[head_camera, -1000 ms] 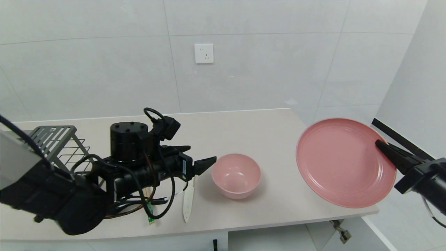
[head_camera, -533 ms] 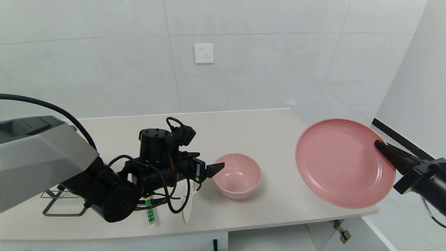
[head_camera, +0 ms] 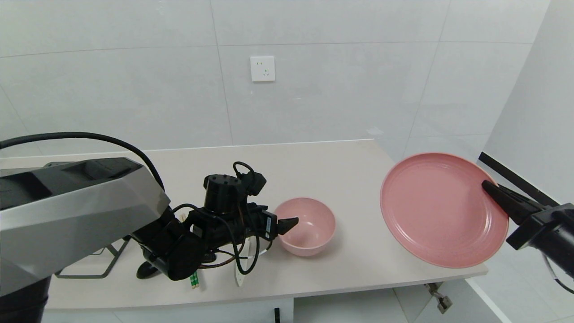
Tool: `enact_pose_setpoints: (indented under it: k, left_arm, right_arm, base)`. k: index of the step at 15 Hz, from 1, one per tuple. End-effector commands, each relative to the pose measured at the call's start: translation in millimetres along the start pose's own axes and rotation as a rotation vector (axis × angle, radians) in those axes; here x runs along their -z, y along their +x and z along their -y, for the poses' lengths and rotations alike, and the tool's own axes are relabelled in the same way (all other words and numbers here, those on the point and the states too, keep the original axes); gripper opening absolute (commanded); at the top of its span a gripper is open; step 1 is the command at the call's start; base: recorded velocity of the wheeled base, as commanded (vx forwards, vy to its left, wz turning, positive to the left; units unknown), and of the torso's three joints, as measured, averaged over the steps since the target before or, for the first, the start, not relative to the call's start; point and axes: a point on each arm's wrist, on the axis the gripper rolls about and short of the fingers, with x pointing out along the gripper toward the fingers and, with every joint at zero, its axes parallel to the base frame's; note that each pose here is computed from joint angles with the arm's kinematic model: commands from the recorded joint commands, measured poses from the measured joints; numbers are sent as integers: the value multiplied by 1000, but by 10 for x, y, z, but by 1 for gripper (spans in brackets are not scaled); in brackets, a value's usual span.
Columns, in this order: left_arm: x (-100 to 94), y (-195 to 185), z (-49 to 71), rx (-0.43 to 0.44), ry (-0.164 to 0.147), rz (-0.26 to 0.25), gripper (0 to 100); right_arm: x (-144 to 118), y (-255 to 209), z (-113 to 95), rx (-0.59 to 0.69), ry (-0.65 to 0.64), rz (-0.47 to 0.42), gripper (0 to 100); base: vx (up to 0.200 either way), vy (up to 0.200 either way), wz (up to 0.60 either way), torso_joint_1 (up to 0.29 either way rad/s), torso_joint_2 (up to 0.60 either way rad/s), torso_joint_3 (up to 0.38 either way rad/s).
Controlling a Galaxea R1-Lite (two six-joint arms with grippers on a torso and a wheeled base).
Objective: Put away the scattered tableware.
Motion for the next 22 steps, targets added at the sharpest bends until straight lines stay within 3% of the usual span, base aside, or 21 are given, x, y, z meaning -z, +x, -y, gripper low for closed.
enact_pose_setpoints:
  k: [1, 4, 5, 7, 10, 18, 22]
  left_arm:
    - [53, 59, -5, 2, -3, -16, 100]
    - [91, 81, 9, 6, -3, -30, 100]
    - [98, 85, 13, 6, -3, -33, 0]
    - [124, 88, 57, 17, -3, -52, 0]
    - [194, 36, 141, 23, -30, -82, 0]
    - [-121, -513, 207, 1, -15, 21, 0]
    - [-284, -996, 328, 9, 1, 105, 0]
  right_arm:
    - [-1, 0, -2, -1, 0, 1, 0]
    - [-1, 0, -2, -1, 0, 1, 0]
    - [-1, 0, 1, 0, 0, 1, 0]
    - [-1, 0, -2, -1, 0, 1, 0]
    - [-1, 0, 1, 0, 0, 1, 0]
    - [0, 1, -6, -3, -12, 0, 0]
    - [-2, 0, -12, -6, -23, 2, 0]
  base:
    - [0, 0, 0, 0, 0, 0]
    - [0, 0, 0, 0, 0, 0]
    - [0, 0, 0, 0, 0, 0]
    - [0, 0, 0, 0, 0, 0]
    - [0, 0, 0, 0, 0, 0]
    - [0, 0, 0, 0, 0, 0]
    - [0, 0, 0, 0, 0, 0]
